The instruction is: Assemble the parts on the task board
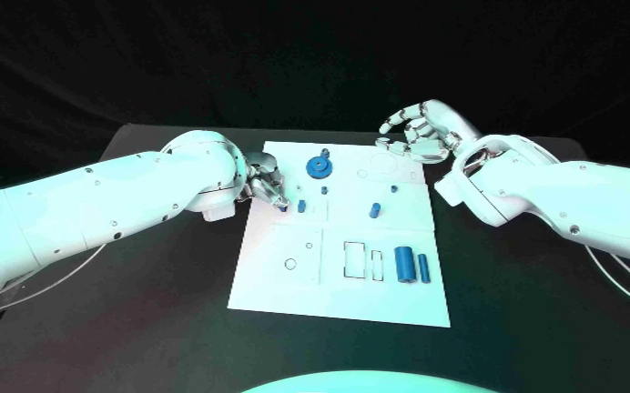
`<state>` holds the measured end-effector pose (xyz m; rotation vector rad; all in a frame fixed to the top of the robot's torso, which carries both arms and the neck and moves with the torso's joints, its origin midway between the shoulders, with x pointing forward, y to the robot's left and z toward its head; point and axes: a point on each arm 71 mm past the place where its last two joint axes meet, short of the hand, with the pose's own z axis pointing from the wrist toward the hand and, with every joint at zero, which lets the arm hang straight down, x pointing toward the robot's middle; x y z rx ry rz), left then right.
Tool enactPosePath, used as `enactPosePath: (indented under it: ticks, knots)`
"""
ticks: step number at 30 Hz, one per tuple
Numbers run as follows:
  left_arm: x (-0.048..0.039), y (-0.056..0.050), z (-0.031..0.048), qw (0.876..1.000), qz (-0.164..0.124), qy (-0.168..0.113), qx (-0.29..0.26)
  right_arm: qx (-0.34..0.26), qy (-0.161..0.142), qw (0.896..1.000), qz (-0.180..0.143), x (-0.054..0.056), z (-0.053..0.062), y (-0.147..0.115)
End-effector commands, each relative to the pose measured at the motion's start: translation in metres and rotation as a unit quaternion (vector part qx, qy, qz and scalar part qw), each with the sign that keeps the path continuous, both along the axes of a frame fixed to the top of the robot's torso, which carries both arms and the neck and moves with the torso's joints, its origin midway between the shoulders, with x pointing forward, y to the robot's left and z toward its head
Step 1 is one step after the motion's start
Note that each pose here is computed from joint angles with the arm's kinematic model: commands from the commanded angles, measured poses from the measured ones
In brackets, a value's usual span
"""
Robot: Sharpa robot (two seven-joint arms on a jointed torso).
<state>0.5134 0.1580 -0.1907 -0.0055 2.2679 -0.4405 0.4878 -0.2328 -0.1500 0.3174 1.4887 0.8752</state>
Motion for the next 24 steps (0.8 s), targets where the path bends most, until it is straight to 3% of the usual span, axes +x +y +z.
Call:
enactPosePath:
  ticks: [1,15,24]
  knots:
    - [-0.0040,-0.0043,-0.0053,1.000,-0.004,0.024,-0.002,-0.002,-0.003,1.000,0.006,-0.0009,0.0001,0.0012]
    - [0.0000,-0.0023,-0.0062,1.000,0.013,0.023,-0.004,-0.002,-0.004,1.000,0.006,-0.0013,0.0004,0.0008]
    - [0.0035,0.0049,-0.0072,0.999,0.027,0.021,-0.002,-0.002,-0.004,1.000,0.005,-0.0013,0.0005,-0.0001]
